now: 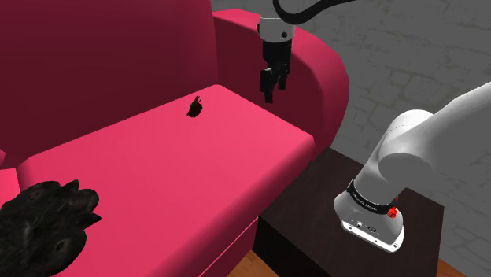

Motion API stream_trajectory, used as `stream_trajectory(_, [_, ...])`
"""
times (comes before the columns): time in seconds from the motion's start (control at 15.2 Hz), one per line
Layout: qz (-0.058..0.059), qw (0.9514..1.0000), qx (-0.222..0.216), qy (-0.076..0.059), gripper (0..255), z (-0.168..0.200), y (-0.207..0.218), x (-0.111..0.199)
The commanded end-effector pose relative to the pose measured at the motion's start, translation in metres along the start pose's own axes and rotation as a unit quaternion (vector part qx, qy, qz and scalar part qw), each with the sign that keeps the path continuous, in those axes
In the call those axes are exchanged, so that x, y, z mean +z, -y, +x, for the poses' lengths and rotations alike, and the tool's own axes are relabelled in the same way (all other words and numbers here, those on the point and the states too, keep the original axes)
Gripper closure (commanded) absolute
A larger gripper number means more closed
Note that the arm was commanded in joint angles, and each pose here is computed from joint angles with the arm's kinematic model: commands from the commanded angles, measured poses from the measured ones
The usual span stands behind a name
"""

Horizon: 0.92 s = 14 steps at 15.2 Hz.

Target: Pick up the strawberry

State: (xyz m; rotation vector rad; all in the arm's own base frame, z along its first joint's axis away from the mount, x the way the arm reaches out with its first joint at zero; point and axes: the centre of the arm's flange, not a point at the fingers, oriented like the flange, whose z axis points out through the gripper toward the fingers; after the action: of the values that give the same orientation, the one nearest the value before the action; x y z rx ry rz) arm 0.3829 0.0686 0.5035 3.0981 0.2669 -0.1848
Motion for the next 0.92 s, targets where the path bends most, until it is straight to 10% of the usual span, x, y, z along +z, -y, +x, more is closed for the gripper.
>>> stream_trajectory(0.0, [-0.007,0.9999,-0.003,-0.009,0,0.023,0.005,0.005])
stream_trajectory(0.86, [-0.05,0.9967,-0.022,-0.06,0,0.174,0.046,0.034])
